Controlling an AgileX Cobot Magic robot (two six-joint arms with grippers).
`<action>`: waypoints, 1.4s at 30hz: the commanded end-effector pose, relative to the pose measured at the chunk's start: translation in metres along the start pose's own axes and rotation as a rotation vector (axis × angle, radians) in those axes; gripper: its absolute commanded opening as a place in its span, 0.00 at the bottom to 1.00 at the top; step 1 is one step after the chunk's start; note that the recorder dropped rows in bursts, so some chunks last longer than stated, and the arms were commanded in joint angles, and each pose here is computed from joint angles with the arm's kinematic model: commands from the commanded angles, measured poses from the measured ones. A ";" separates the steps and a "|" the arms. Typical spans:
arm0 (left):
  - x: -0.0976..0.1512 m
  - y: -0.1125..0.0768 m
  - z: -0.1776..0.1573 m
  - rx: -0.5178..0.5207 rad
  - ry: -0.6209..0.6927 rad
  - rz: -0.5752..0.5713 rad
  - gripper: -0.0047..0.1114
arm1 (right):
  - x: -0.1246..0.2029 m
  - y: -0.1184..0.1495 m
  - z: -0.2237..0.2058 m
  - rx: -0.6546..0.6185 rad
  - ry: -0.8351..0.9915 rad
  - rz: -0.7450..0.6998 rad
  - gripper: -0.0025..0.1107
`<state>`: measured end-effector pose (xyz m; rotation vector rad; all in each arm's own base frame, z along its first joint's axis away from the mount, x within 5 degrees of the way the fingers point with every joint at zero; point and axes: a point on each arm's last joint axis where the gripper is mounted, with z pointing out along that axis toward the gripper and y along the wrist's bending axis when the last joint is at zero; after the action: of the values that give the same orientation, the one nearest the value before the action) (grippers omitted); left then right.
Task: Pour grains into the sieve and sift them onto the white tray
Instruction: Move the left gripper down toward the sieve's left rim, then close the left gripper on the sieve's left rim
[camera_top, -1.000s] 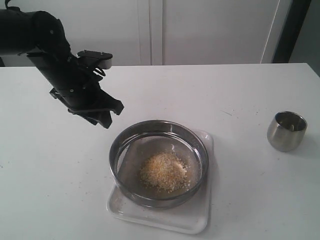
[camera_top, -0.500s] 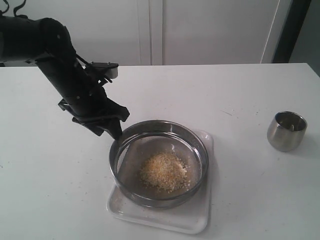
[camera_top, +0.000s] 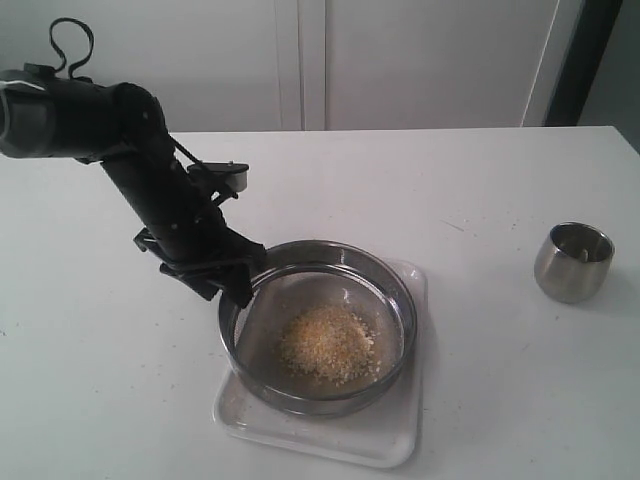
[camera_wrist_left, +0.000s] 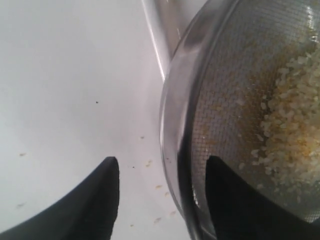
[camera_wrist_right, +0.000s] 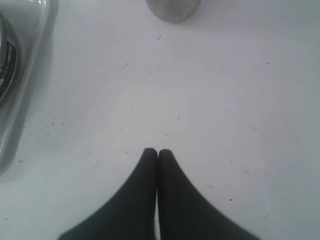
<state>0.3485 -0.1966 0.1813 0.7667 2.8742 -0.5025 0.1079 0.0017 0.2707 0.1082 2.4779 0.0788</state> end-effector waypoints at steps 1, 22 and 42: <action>0.001 -0.001 0.008 0.008 0.026 0.005 0.53 | -0.001 0.000 -0.001 -0.002 -0.010 -0.008 0.02; 0.001 0.003 0.021 0.010 0.045 -0.015 0.04 | -0.001 0.000 -0.001 -0.002 -0.010 -0.008 0.02; -0.030 -0.009 -0.019 0.014 -0.090 -0.051 0.04 | -0.001 0.000 -0.001 -0.002 -0.010 -0.008 0.02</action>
<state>0.3705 -0.2089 0.1968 0.6959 2.8234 -0.5032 0.1079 0.0017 0.2707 0.1082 2.4779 0.0788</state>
